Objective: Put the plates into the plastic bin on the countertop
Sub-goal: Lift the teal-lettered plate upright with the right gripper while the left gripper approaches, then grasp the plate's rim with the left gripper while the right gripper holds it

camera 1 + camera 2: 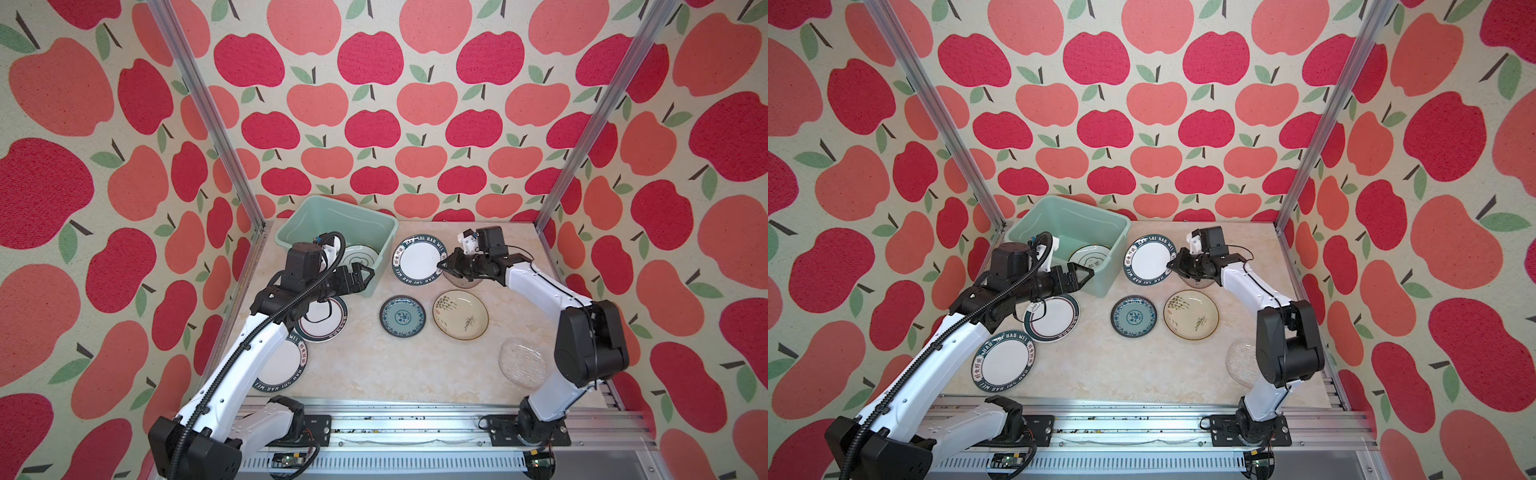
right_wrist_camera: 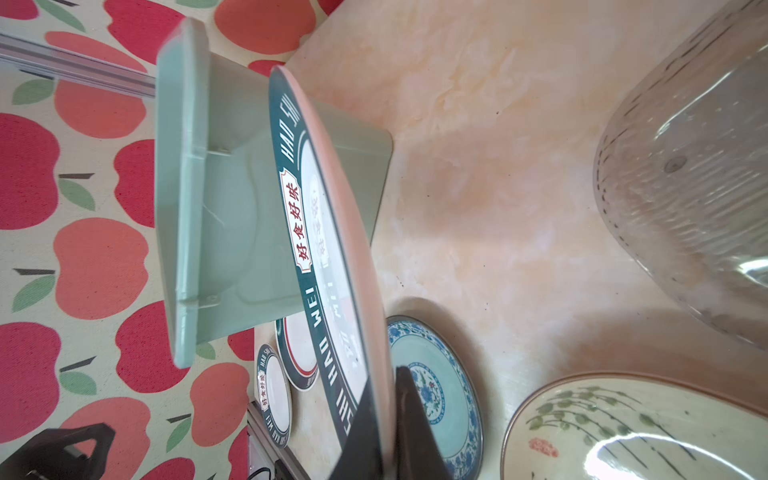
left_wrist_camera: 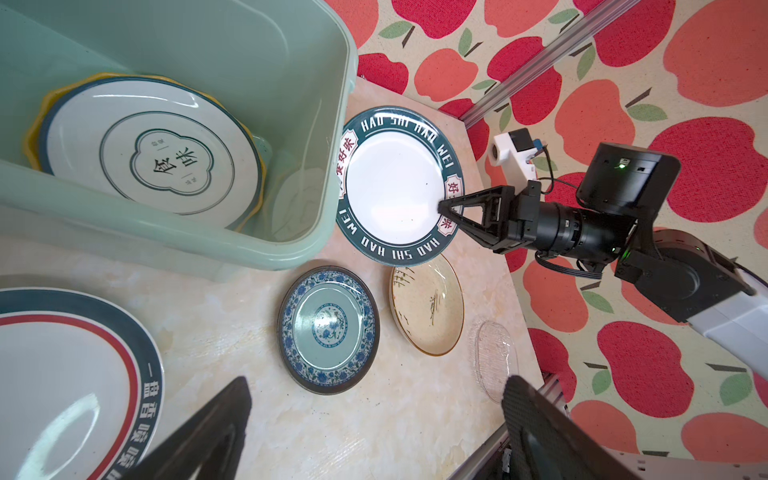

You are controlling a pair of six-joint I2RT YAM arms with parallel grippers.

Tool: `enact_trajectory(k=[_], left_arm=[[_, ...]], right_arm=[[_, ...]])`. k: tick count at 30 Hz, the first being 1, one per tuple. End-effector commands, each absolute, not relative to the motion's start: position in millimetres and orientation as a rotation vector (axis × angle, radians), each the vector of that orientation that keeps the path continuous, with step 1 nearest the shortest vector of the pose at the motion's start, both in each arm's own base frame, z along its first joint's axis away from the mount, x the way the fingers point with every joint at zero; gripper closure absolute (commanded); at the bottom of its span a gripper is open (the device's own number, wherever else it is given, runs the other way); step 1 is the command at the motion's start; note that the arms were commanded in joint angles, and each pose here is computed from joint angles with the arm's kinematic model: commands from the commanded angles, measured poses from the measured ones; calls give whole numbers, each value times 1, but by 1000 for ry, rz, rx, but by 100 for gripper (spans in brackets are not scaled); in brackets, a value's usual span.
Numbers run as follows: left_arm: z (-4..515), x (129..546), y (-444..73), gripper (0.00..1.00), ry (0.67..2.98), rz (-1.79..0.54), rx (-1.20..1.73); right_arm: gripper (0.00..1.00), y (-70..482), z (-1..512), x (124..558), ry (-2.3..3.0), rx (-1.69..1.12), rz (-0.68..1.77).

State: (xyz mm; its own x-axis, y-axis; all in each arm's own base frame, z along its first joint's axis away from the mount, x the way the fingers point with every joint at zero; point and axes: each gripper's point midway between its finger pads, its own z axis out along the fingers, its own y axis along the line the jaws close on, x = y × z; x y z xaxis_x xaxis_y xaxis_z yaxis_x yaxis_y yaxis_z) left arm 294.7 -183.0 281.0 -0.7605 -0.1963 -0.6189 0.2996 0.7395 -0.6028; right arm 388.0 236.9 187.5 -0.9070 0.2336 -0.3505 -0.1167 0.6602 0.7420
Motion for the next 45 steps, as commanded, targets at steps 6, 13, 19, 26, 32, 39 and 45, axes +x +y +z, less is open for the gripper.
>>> enact_trajectory(k=[6,13,19,26,32,39,45], left_arm=[[306,270,-206,3,2244,-1161,128],[307,275,-216,5,2212,-1254,60],[311,277,-235,9,2172,-1309,101],[317,279,-242,27,2131,-1346,98],[317,279,-246,47,2135,-1366,98],[315,279,-251,69,2148,-1396,99],[315,277,-253,85,2162,-1424,104]], right_arm=[[94,237,258,316,2352,-125,1333],[95,250,297,266,2276,-289,1507],[95,267,299,240,2289,-393,1576],[95,271,301,238,2269,-380,1618],[95,275,302,239,2257,-383,1652],[94,277,304,241,2244,-386,1669],[90,280,307,247,2224,-388,1678]])
